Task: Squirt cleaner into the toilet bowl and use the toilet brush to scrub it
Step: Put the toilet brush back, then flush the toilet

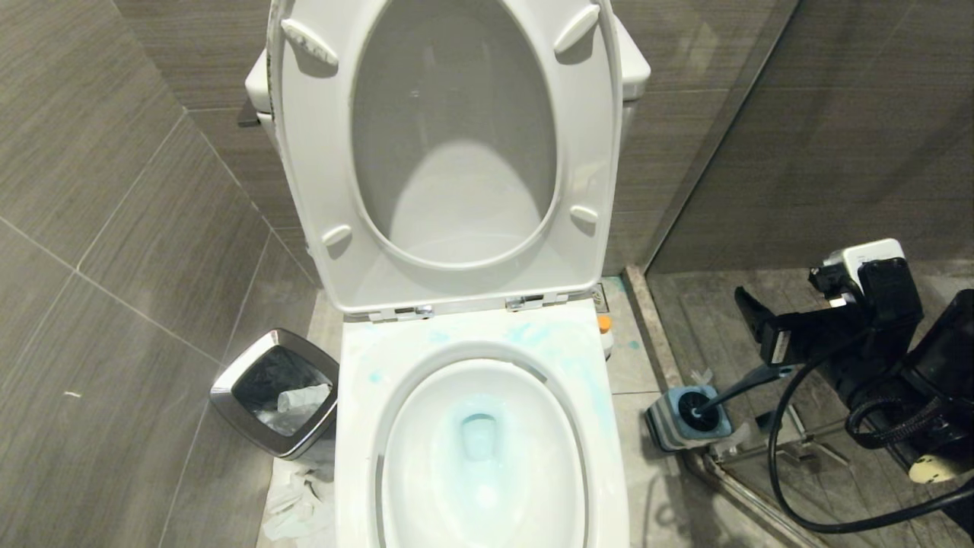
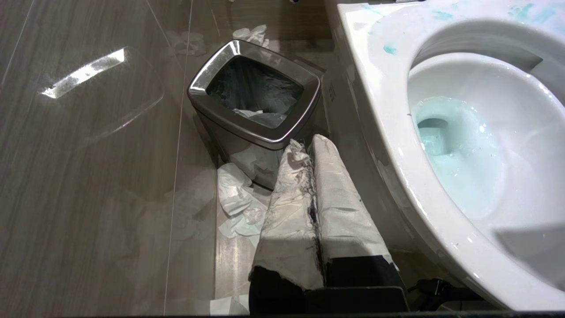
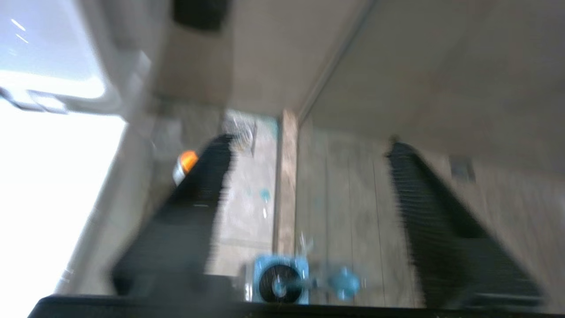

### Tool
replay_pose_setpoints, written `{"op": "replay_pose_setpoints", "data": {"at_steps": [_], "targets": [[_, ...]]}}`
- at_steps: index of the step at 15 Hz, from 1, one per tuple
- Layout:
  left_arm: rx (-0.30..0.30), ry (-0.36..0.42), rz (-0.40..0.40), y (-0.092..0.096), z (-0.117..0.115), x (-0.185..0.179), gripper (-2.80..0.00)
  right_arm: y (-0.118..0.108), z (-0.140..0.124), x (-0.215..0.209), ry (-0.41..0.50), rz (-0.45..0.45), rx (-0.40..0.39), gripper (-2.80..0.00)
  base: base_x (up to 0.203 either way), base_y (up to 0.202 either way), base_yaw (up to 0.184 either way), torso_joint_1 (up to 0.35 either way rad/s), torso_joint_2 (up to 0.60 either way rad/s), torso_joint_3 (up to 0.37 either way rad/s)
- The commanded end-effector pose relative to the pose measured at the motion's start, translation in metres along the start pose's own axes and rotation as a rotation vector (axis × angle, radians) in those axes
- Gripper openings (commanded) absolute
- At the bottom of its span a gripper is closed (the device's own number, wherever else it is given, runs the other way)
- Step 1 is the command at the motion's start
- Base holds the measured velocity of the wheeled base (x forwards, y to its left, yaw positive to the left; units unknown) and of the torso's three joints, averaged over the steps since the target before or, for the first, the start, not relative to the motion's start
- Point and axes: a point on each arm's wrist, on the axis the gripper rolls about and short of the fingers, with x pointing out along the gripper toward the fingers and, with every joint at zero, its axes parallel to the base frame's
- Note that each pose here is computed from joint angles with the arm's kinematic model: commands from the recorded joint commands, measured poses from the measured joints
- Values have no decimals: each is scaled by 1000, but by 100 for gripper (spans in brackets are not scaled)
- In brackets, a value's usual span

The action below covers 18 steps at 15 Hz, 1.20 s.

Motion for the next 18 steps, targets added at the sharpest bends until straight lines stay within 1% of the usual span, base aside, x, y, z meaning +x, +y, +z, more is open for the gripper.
{"op": "replay_pose_setpoints", "data": {"at_steps": [1,4,7,10,12,13,14,16,17,18], "targets": [[0,0,0,0,0,0,-280,-1,21,-9,-88,6,10,-280,0,0,0,0,0,0],[0,0,0,0,0,0,-280,-7,38,-9,-152,-24,36,-280,0,0,0,0,0,0],[0,2,0,0,0,0,-280,-23,61,-13,-240,-87,62,-280,0,0,0,0,0,0],[0,0,-1,0,0,0,-280,-51,89,-18,-349,-195,80,-280,0,0,0,0,0,0],[0,0,-1,0,0,0,-280,-69,107,-27,-421,-274,66,-280,0,0,0,0,0,0],[0,0,-1,0,0,0,-280,-75,114,-38,-455,-297,61,-280,0,0,0,0,0,0],[0,0,0,0,0,0,-280,-84,118,-53,-481,-332,52,-280,0,0,0,0,0,0],[0,0,-1,0,0,0,-280,-99,115,-85,-501,-414,12,-280,0,0,0,0,0,0],[0,0,0,0,0,0,-280,-101,106,-102,-487,-435,-6,-280,0,0,0,0,0,0],[0,0,0,0,0,0,-280,-99,92,-119,-460,-437,-20,-280,0,0,0,0,0,0]]}}
